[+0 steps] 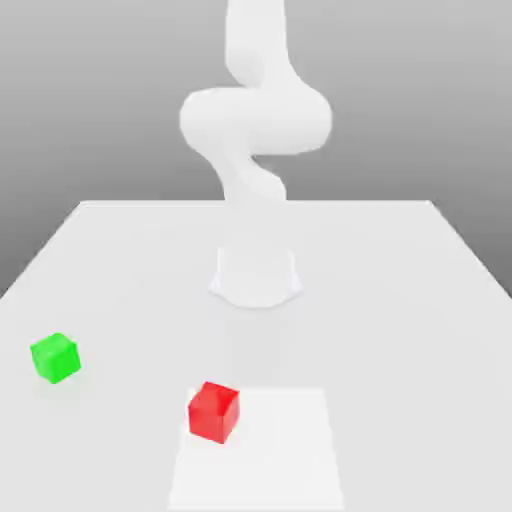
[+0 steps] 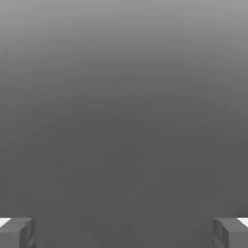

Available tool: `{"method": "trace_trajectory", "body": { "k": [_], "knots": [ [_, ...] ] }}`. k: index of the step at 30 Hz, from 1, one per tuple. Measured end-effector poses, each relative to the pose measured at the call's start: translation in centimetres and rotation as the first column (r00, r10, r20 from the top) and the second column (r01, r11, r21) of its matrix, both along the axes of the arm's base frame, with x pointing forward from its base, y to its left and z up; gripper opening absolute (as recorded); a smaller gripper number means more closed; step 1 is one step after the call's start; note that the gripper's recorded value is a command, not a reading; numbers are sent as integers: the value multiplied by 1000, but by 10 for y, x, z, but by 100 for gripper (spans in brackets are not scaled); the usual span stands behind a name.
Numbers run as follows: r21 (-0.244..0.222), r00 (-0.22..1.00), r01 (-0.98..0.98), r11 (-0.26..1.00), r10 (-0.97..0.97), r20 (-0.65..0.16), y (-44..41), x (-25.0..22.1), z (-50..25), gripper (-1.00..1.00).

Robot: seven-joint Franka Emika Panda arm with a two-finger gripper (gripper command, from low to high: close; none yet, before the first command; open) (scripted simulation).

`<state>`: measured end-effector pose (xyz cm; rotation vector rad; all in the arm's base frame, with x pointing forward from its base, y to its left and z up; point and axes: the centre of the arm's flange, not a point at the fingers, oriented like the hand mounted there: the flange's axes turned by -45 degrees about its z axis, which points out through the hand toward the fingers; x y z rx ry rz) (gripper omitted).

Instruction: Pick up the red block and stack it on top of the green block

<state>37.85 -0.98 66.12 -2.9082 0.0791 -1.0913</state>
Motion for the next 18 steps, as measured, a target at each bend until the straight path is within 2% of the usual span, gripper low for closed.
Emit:
{"method": "trace_trajectory", "body": {
  "k": [4, 9, 13, 18],
  "knots": [
    [60, 987, 56, 997, -46, -155, -14, 43, -99, 0],
    [88, 934, 145, 985, -107, -341, -25, 63, -224, 0],
    [73, 860, 227, 971, -164, -484, -33, 52, -323, 0],
    [7, 737, 326, 945, -250, -628, -45, 10, -429, 0]
  ]
}}
